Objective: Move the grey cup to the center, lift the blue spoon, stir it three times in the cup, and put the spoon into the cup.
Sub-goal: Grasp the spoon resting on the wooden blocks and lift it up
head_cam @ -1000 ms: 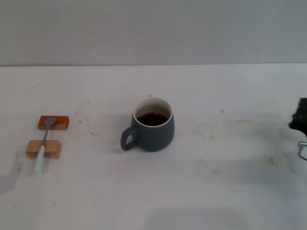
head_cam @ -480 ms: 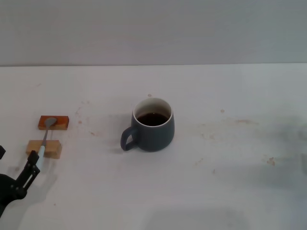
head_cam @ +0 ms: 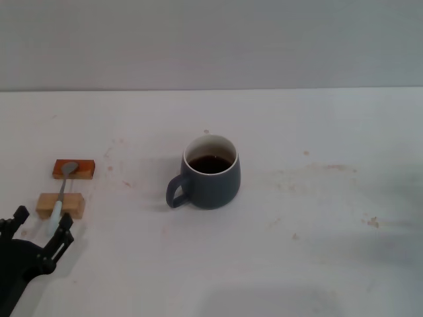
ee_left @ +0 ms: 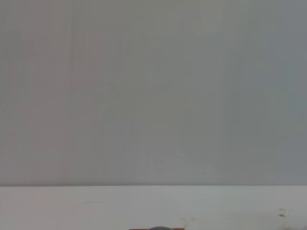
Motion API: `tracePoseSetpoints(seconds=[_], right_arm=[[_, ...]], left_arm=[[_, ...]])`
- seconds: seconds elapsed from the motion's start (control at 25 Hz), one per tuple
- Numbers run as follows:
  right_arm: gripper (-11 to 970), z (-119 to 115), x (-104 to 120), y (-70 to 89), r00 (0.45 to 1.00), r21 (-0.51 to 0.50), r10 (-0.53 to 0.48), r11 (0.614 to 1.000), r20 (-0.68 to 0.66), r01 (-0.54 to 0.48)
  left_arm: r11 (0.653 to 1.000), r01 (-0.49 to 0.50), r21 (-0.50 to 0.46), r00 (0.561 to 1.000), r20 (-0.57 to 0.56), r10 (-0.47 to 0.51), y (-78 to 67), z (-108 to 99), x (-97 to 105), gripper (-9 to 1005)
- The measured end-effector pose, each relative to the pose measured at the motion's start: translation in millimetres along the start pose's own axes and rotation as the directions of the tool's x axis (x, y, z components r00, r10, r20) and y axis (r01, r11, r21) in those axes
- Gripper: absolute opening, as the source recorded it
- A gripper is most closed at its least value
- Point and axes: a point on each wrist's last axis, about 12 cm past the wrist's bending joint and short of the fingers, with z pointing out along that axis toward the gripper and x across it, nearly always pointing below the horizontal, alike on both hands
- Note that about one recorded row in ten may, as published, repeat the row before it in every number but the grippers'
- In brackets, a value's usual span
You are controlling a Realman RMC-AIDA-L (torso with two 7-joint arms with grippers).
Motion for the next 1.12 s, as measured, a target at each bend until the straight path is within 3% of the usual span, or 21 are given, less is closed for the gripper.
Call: tracePoseSetpoints(seconds=[0.64,1.12], right_arm=[[-1,0,0,2.9,1.000,-0.008,0.006,1.000,-0.003,-0.006],[-2,0,0,4.6,1.000,-0.013,0.007,1.000,-0.004,-0.008]], left_arm=[[0.999,-0.049,0.005,0.995,-0.083,0.049,0.4,11,7,760],[0.999,-0.049,0.004,0.996,-0.071,0.049,0.6,13,5,756]])
